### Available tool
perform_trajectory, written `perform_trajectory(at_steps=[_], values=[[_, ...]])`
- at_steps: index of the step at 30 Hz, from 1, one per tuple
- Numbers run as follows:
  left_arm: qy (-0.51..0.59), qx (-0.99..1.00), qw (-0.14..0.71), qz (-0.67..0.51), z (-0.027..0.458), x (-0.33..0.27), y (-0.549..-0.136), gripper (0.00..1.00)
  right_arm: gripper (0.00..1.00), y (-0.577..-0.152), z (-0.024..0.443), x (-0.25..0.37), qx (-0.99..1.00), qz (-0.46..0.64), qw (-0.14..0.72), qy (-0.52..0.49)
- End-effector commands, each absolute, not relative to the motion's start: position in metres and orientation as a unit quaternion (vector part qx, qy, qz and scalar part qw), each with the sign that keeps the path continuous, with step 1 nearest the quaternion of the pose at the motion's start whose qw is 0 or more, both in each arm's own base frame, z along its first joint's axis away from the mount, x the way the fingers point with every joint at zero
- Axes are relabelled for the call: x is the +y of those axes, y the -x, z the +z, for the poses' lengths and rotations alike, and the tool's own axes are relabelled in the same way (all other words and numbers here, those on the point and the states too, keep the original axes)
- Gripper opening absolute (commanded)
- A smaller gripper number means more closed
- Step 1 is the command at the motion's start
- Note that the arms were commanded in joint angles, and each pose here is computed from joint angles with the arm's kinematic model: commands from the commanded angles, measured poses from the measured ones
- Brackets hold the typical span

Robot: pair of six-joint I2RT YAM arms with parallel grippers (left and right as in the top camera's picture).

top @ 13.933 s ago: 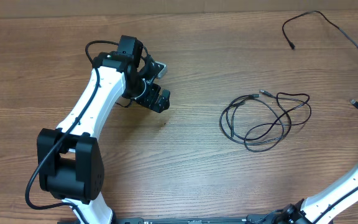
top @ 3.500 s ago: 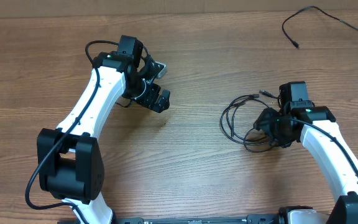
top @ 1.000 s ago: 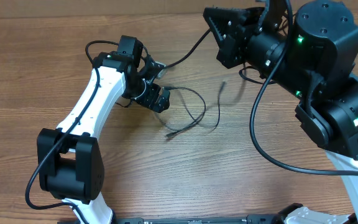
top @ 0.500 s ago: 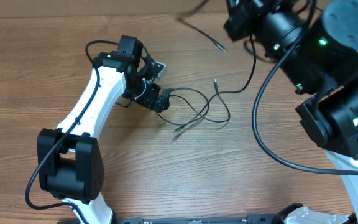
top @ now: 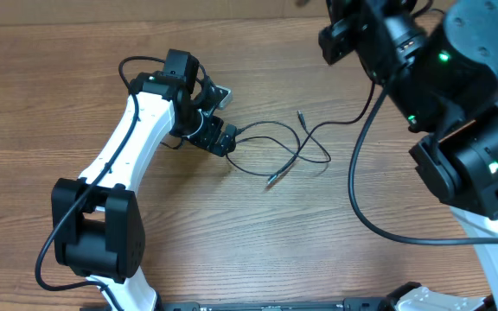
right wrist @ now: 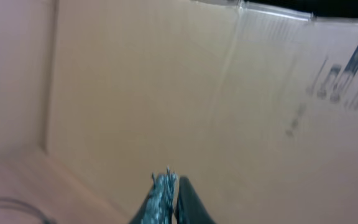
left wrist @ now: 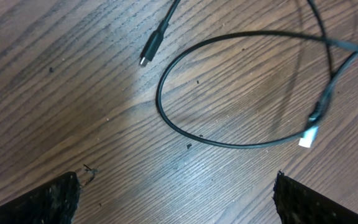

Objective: Untangle cables
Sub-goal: 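Pull the right gripper to the right, stretching the cable across the table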

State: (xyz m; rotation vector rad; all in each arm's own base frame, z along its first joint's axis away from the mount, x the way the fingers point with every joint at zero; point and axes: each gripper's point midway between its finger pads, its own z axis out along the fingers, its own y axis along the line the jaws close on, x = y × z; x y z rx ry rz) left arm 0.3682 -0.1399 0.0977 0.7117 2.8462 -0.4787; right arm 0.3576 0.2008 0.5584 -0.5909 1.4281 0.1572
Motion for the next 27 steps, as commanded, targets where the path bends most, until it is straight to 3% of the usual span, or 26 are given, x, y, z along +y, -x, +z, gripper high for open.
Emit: perform_trajectory(at_steps=[1, 6, 12, 21, 27], values=[[-0.242, 0.954, 0.078, -0.161, 0.094, -0.145, -0.367, 1.0, 0.04, -0.38, 0.545, 0.176, 0.657, -0.072, 0.696, 0.28], [-0.242, 0.954, 0.078, -0.161, 0.094, -0.145, -0.367, 1.0, 0.04, -0.4, 0.539, 0.142, 0.67, -0.205, 0.669, 0.248], [-0.242, 0.954, 0.078, -0.161, 0.094, -0.145, -0.367, 0.99, 0.04, -0.406, 0.559, 0.109, 0.662, -0.242, 0.686, 0.182], [-0.242, 0.954, 0.078, -0.161, 0.094, -0.145, -0.367, 1.0, 0.04, -0.409, 0.6, -0.002, 0.625, -0.353, 0.695, 0.048], [-0.242, 0.954, 0.078, -0.161, 0.094, -0.145, -0.367, 0.99, 0.04, -0.4, 0.623, -0.047, 0.59, -0.434, 0.68, 0.035]])
